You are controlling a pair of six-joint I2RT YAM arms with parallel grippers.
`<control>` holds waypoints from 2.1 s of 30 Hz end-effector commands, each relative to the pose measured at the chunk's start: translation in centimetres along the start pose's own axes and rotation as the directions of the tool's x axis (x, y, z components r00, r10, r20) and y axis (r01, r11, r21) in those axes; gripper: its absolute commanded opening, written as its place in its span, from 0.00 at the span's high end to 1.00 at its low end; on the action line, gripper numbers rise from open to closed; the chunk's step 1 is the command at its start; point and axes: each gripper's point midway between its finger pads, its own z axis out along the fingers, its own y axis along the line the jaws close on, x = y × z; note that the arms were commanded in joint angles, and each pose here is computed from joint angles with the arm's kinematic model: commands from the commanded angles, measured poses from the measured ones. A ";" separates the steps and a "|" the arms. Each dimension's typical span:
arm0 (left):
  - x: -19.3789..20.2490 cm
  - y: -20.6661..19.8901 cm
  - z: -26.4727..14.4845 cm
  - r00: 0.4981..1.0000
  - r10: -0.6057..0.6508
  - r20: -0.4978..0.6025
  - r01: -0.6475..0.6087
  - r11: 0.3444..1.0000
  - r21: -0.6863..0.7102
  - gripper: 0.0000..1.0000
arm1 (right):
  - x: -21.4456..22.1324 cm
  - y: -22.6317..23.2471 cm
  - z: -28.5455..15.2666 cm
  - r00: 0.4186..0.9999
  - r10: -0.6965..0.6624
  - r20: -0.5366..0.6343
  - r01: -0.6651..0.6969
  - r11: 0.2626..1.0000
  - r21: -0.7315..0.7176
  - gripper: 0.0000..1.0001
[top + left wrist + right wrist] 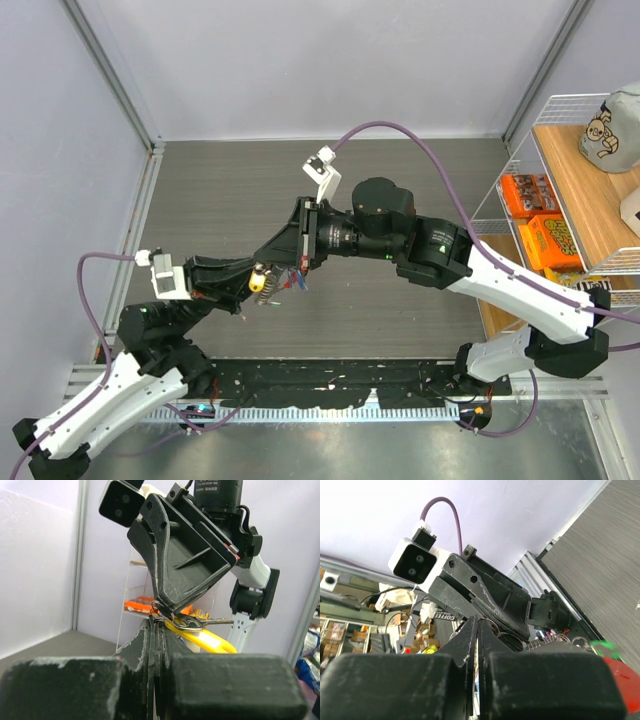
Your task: Put the keys on the keyring
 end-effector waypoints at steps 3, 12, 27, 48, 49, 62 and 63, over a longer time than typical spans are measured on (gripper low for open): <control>2.1 -1.5 -1.2 0.996 -0.089 0.013 0.087 0.991 0.101 1.00 | -5.7 -0.4 1.0 0.968 0.027 0.249 -0.050 0.995 0.086 0.95; 4.0 -1.1 -2.3 0.984 -0.170 0.052 0.164 0.981 0.107 1.00 | -6.5 -4.6 1.8 0.949 0.027 0.314 -0.102 0.969 0.225 0.95; 4.2 -1.0 -2.8 0.980 -0.195 0.044 0.190 0.978 0.086 1.00 | -5.0 -11.8 -4.6 0.940 -0.139 0.311 -0.001 0.912 0.409 0.94; 5.0 5.9 -3.4 0.975 -0.165 -0.152 0.094 0.917 -0.388 1.00 | 1.5 -19.5 -12.8 0.867 -0.499 0.005 0.421 0.737 0.529 0.42; 5.0 6.2 -3.4 0.973 -0.169 -0.155 0.092 0.908 -0.410 1.00 | 1.1 -18.7 -12.7 0.849 -0.528 0.002 0.456 0.735 0.503 0.42; 5.2 8.2 -3.7 0.946 -0.271 -0.180 0.121 0.808 -0.577 1.00 | 1.5 -10.0 -8.2 0.560 -0.826 -0.070 0.825 0.547 0.144 0.45; 5.1 8.1 -3.6 0.944 -0.282 -0.169 0.136 0.804 -0.579 1.00 | 1.5 -9.2 -7.7 0.529 -0.847 -0.042 0.845 0.522 0.118 0.45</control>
